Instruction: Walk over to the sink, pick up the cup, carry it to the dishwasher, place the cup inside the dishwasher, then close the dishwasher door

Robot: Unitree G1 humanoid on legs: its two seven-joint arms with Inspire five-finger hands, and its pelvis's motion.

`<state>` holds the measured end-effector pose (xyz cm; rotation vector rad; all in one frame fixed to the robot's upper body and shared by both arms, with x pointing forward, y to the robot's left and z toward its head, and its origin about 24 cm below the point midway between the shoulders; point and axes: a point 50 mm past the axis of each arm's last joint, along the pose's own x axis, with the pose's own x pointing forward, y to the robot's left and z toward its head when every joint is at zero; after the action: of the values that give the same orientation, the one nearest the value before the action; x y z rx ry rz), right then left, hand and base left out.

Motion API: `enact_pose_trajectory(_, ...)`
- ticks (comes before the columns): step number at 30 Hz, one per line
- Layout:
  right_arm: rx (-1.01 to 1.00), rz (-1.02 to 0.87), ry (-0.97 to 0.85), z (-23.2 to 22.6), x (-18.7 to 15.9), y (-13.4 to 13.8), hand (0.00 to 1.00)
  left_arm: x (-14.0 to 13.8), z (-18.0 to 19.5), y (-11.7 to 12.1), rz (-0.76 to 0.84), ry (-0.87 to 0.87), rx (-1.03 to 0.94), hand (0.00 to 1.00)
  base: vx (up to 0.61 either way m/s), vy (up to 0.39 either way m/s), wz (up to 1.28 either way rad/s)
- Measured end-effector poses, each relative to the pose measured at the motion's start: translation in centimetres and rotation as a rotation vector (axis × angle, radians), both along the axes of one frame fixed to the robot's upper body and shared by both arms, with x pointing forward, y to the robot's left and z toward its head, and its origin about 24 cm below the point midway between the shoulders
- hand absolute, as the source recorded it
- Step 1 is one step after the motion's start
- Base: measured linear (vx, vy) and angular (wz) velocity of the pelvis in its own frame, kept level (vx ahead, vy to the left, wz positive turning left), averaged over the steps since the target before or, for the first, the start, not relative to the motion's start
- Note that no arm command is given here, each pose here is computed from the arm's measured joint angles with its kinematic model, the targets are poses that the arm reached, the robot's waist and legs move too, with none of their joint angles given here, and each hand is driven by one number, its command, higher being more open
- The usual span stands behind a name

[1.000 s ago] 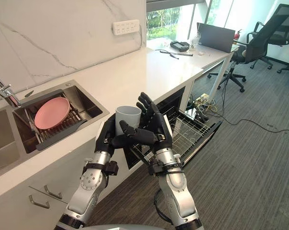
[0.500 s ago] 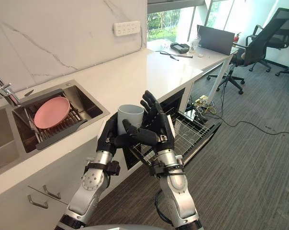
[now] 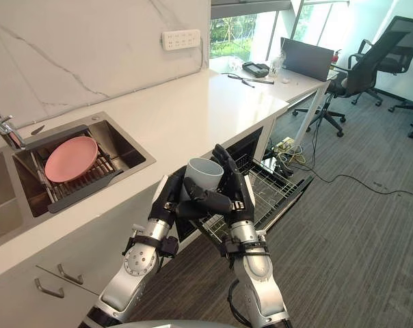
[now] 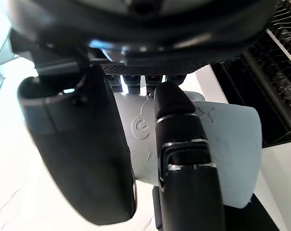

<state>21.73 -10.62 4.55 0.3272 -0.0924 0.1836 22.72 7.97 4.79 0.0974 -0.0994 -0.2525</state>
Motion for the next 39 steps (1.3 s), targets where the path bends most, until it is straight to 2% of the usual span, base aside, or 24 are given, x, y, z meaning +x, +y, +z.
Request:
enact_pose_trajectory(8,0.095,0.015,0.053,-0.6,-0.2,-0.4,0.9,0.3,0.3,-0.1,-0.03,-0.037,0.07,0.3,0.0,-0.002,0.0)
enact_pose_trajectory(9,0.104,0.018,0.057,-0.6,-0.2,-0.4,0.3,0.3,0.3,-0.1,-0.031,-0.038,0.072,0.3,0.0,0.0,0.0)
enact_pose_trajectory(28,0.11,0.022,0.086,-1.0,-0.3,-1.7,0.3,0.3,0.2,0.0,-0.094,-0.039,0.122,0.3,0.0,0.0,0.0)
enact_pose_trajectory(29,0.111,0.022,0.086,-1.0,-0.3,-1.7,0.3,0.3,0.2,0.0,-0.094,-0.039,0.122,0.9,0.0,0.0,0.0)
enact_pose_trajectory(39,0.117,-0.007,0.033,0.2,0.0,-2.4,0.3,0.4,1.3,-0.1,-0.083,-0.078,0.092,0.9,0.0,0.0,0.0)
